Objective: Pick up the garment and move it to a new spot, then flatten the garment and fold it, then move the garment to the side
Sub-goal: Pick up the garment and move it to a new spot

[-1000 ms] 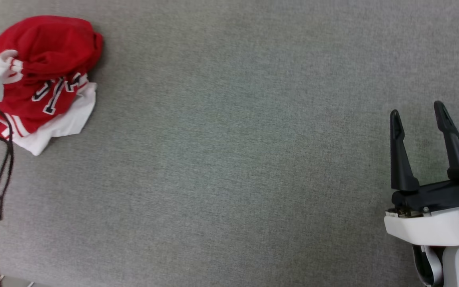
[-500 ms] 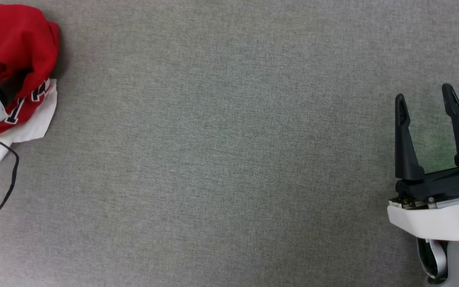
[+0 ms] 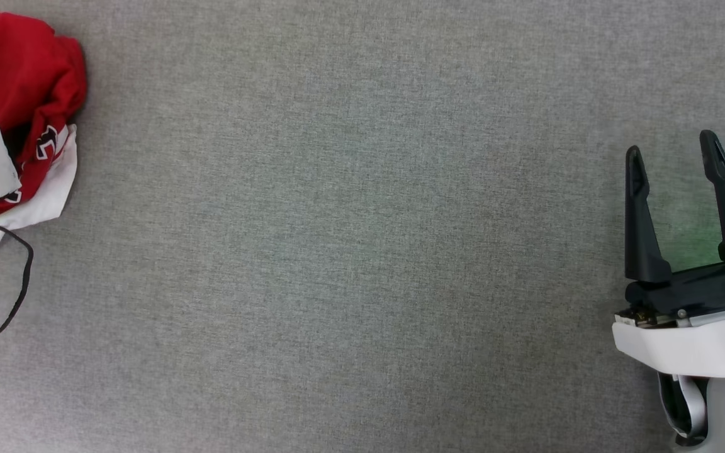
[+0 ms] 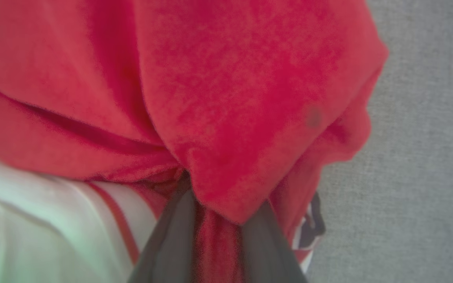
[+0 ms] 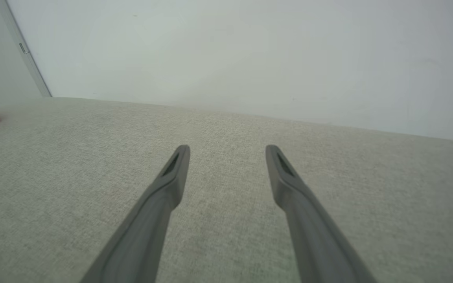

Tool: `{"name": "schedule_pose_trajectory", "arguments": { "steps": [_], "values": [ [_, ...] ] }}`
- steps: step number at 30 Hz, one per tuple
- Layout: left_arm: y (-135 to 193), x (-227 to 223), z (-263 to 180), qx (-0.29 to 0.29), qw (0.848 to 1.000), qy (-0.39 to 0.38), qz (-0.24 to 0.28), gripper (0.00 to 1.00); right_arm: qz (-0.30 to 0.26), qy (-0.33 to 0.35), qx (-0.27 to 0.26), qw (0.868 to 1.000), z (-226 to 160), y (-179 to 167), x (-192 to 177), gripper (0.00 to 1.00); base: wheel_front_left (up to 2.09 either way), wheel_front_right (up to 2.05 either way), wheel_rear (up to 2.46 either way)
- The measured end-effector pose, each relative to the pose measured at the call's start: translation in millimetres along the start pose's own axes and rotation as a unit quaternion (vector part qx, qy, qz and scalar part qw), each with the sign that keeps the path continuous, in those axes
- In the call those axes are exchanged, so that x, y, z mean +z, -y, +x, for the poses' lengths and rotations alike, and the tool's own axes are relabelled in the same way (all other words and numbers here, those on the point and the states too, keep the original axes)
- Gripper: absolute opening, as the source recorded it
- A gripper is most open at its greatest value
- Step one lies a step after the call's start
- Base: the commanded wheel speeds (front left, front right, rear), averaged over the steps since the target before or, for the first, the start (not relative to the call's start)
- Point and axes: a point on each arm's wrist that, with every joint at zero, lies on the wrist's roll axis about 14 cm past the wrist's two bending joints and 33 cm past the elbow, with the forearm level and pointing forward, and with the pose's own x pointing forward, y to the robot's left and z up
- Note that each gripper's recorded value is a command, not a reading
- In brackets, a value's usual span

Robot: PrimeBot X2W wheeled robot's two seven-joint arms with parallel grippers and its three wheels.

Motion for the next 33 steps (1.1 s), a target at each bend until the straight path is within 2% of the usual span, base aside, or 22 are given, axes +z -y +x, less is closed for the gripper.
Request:
{"name": "schedule_pose_trajectory", "arguments": {
  "steps": [8,12,18,22,25,30,33],
  "values": [
    [-2.4,36.6,-38.9,0.020,0.994,0.089,0.059,0.00,0.009,0.022,0.004,1.000,-2.0,-6.7,23.8,1.00,0.00,0.00,0.00],
    [8.7,72.7,-79.5,0.017,0.982,0.157,0.103,0.00,0.012,0.036,0.009,0.999,-6.0,-12.8,40.1,1.00,0.00,0.00,0.00],
    [51.5,99.0,-127.7,-0.005,0.956,0.219,0.193,0.00,0.020,0.056,0.012,0.998,-15.0,-18.0,64.6,1.00,0.00,0.00,0.00],
    [96.9,105.4,-143.6,-0.042,0.936,0.243,0.249,0.00,0.027,0.064,0.000,0.998,-25.4,-11.3,76.6,1.00,0.00,0.00,0.00],
    [144.3,107.3,-146.1,-0.084,0.918,0.256,0.292,0.00,0.025,0.069,-0.018,0.997,-34.5,-0.1,83.7,1.00,0.00,0.00,0.00],
    [231.7,97.5,-144.7,-0.162,0.878,0.263,0.365,0.00,0.020,0.077,-0.050,0.996,-50.7,21.2,95.2,1.00,0.00,0.00,0.00],
    [289.0,85.2,-144.0,-0.215,0.848,0.264,0.407,0.00,0.017,0.078,-0.073,0.994,-61.8,35.0,99.8,1.00,0.00,0.00,0.00]
  ]
}}
